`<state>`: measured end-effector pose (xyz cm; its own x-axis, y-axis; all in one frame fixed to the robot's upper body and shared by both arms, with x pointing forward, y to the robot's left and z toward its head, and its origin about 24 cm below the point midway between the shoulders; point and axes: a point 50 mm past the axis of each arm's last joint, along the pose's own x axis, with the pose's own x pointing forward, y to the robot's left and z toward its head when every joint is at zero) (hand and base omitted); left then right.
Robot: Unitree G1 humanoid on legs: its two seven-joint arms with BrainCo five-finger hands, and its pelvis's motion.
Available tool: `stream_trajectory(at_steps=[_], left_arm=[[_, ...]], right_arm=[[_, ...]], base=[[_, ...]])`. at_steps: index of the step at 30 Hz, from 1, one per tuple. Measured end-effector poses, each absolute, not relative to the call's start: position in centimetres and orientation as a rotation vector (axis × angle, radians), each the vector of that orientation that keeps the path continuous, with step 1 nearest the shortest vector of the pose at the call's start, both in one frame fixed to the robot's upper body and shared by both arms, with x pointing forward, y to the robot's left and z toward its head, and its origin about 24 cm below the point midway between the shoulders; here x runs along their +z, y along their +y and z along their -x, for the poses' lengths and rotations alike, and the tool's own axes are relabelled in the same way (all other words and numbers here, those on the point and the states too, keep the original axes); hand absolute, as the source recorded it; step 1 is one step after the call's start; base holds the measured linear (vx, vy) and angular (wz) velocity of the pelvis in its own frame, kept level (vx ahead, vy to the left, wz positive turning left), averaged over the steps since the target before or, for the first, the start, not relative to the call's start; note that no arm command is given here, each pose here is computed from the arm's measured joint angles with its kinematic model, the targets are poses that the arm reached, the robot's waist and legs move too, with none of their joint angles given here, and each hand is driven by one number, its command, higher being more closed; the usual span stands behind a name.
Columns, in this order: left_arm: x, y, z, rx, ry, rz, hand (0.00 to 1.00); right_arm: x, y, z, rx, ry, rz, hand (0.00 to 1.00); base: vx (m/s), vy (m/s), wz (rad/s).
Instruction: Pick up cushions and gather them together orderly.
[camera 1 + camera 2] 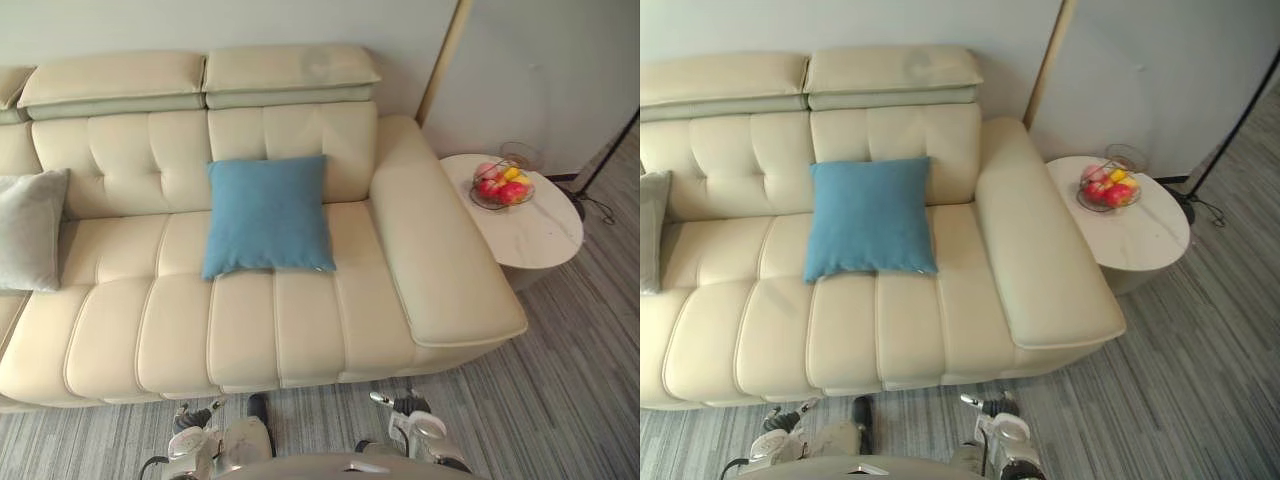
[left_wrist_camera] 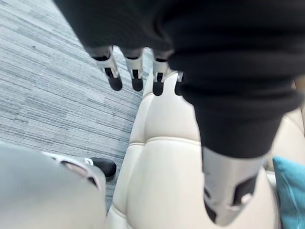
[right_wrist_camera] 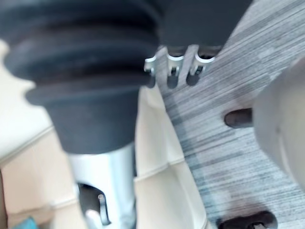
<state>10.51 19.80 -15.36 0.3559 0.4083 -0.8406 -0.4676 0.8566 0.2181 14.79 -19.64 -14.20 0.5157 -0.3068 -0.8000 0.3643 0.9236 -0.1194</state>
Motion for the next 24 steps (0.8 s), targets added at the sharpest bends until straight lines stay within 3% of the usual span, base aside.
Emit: stream_trajectory(at_steps=[6, 11, 24], left_arm=[[-15.6, 18.9, -10.1, 0.566, 1.080, 0.119, 0.00], [-15.7, 20.2, -9.1, 0.576, 1.098, 0.082, 0.00], [-16.0, 18.6, -10.0, 0.461, 1.114, 0.106, 0.00]], right_arm=[[-14.8, -20.7, -12.5, -0.479, 0.990, -0.091, 0.00], [-15.7, -19.7, -10.0, -0.499, 1.067, -0.139, 0.00], [-15.5, -20.7, -10.3, -0.534, 1.051, -0.144, 0.00]], base=[[-0.08, 0.059, -0.63], [-0.03, 0.098, -0.47], [0.11, -0.028, -0.43]])
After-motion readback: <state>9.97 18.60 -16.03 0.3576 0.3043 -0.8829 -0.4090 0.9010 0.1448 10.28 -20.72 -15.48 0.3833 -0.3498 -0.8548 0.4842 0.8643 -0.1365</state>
